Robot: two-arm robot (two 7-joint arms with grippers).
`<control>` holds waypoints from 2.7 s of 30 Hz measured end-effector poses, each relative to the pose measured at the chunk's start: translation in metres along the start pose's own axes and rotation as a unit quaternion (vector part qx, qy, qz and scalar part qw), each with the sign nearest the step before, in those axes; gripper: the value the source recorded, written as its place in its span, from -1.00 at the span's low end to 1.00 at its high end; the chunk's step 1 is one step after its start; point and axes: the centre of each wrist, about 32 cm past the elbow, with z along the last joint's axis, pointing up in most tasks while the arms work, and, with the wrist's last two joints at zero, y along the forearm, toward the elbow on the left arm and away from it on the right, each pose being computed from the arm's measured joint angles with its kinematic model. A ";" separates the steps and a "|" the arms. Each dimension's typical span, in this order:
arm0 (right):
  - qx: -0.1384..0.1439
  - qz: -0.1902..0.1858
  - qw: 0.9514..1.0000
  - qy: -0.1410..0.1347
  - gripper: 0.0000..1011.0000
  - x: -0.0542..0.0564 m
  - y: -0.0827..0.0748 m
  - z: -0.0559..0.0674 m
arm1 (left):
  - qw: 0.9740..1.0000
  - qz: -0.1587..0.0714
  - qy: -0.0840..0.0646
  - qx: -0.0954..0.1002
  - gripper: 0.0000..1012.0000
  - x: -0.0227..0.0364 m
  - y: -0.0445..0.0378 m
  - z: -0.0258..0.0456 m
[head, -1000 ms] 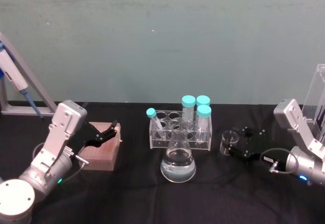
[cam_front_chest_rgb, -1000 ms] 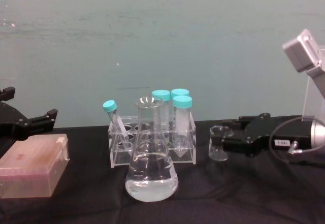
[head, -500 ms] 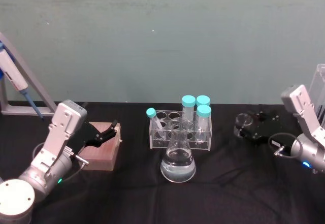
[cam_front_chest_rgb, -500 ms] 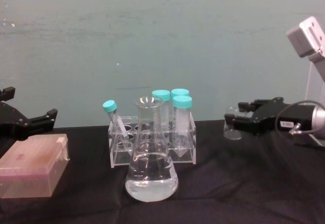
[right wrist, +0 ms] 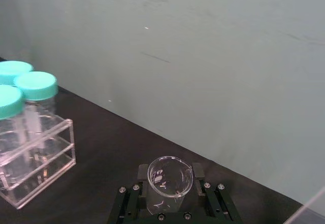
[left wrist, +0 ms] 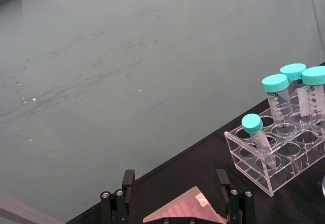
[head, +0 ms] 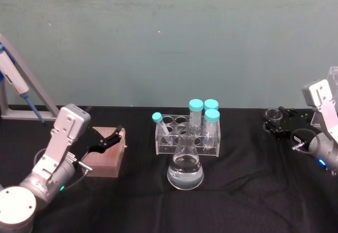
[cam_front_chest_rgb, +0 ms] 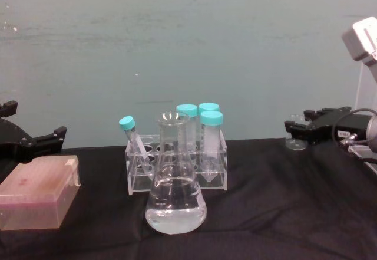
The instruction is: Place the experimental apparatus aside using one hand.
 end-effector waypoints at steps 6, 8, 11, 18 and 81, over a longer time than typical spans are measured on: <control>-0.015 -0.032 0.999 0.013 0.03 -0.003 0.003 -0.002 | 1.000 0.000 0.000 0.000 0.98 0.0000 0.0000 0.0000; -0.019 -0.038 0.999 0.016 0.03 -0.003 0.004 -0.002 | 1.000 0.000 0.000 0.000 0.98 0.0000 0.0000 0.0000; -0.025 -0.052 0.998 0.020 0.03 -0.003 0.005 -0.004 | 1.000 0.000 0.000 0.000 0.98 0.0000 0.0000 0.0000; -0.034 -0.082 0.996 0.022 0.03 -0.005 0.007 -0.005 | 1.000 0.000 0.000 0.000 0.98 0.0000 0.0000 0.0000; -0.064 -0.129 0.989 0.016 0.03 -0.005 0.005 -0.013 | 1.000 0.000 0.000 0.000 0.98 0.0000 0.0000 0.0000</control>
